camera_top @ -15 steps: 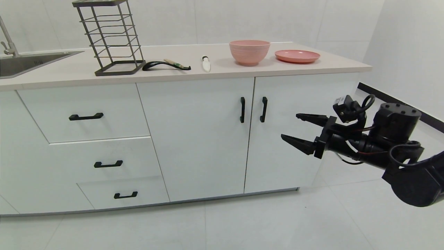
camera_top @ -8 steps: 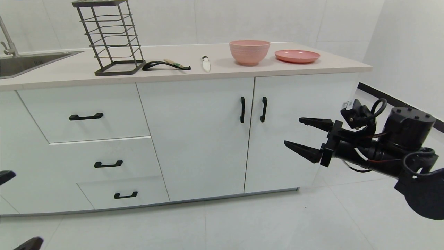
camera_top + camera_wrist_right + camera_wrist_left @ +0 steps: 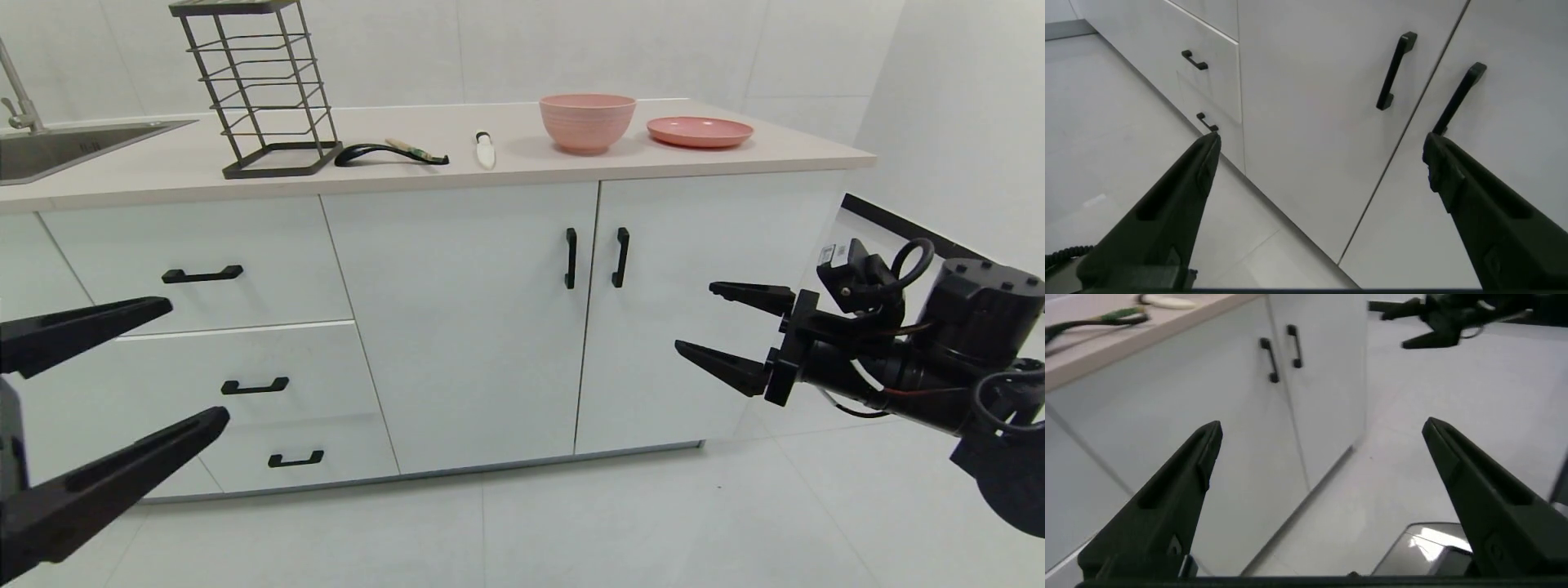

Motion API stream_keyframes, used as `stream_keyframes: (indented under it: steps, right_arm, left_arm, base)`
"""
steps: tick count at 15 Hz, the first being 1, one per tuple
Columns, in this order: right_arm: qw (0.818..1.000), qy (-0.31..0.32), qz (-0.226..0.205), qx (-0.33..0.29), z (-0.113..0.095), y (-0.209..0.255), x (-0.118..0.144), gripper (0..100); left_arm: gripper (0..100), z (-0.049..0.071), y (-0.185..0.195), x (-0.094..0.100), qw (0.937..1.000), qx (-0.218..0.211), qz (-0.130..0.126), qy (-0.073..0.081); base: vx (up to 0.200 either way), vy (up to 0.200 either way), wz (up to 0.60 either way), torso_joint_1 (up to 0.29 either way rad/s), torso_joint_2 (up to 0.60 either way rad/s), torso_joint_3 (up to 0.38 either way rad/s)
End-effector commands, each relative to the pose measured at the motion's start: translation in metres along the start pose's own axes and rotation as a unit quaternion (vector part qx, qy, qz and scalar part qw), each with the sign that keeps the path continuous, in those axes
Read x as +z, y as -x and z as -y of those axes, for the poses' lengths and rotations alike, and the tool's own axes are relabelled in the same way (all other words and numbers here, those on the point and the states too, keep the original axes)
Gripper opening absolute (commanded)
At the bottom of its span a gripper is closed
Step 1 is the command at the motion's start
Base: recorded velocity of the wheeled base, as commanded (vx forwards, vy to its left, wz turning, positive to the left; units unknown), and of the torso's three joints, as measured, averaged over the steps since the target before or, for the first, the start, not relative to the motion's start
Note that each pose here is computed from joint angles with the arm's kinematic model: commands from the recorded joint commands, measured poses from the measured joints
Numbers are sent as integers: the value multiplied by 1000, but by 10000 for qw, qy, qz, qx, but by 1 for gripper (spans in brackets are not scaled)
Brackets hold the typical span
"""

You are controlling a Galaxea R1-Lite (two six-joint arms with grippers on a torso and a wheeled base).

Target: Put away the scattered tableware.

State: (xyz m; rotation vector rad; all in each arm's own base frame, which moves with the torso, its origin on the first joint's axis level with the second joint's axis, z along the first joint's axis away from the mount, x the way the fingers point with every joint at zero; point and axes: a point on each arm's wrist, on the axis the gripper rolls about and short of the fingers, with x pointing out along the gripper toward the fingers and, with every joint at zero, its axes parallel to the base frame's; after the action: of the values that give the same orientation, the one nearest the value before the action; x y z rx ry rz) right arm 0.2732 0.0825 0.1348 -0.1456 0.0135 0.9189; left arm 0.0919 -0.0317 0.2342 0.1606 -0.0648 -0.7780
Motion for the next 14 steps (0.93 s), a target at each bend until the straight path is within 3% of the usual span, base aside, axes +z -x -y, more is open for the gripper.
stream_keyframes:
  steps: [1,3,4,6,8,11,12,14]
  right_arm:
    - [10000,5,4,9,0,0,0,100]
    - [10000,3,-8,11,0,0,-1,100]
    - [10000,6,-14,12,-1,0,-1,100]
    - [10000,12,-16,-10,1,0,-1,100]
    - [10000,15,-14,-42,2,1,-1,100]
    - [10000,36,1,-60,3,2,-1,100]
    - [10000,51,29,-81,3,3,-1,100]
    - [9999,69,51,-100,3,5,-1,100]
  left_arm:
    - [100,-1,-29,-5,9974,-638,-252,212]
    - [100,-4,-51,-9,9945,-889,-452,315]
    - [100,-6,-67,-10,9932,-1034,-461,263]
    - [100,-13,-101,-12,9923,-1186,-315,-194]
    - [100,-10,-129,-11,9873,-1514,-232,-410]
    - [100,-11,-165,-20,9759,-2105,-4,-580]
    - [100,-13,-173,-27,9748,-2132,31,-660]
    - [100,-13,-182,-34,9740,-2172,-33,-636]
  base:
    - [0,0,0,0,0,0]
    - [0,0,0,0,0,0]
    - [0,0,0,0,0,0]
    - [0,0,0,0,0,0]
    - [0,0,0,0,0,0]
    - [0,0,0,0,0,0]
    - [0,0,0,0,0,0]
    - [0,0,0,0,0,0]
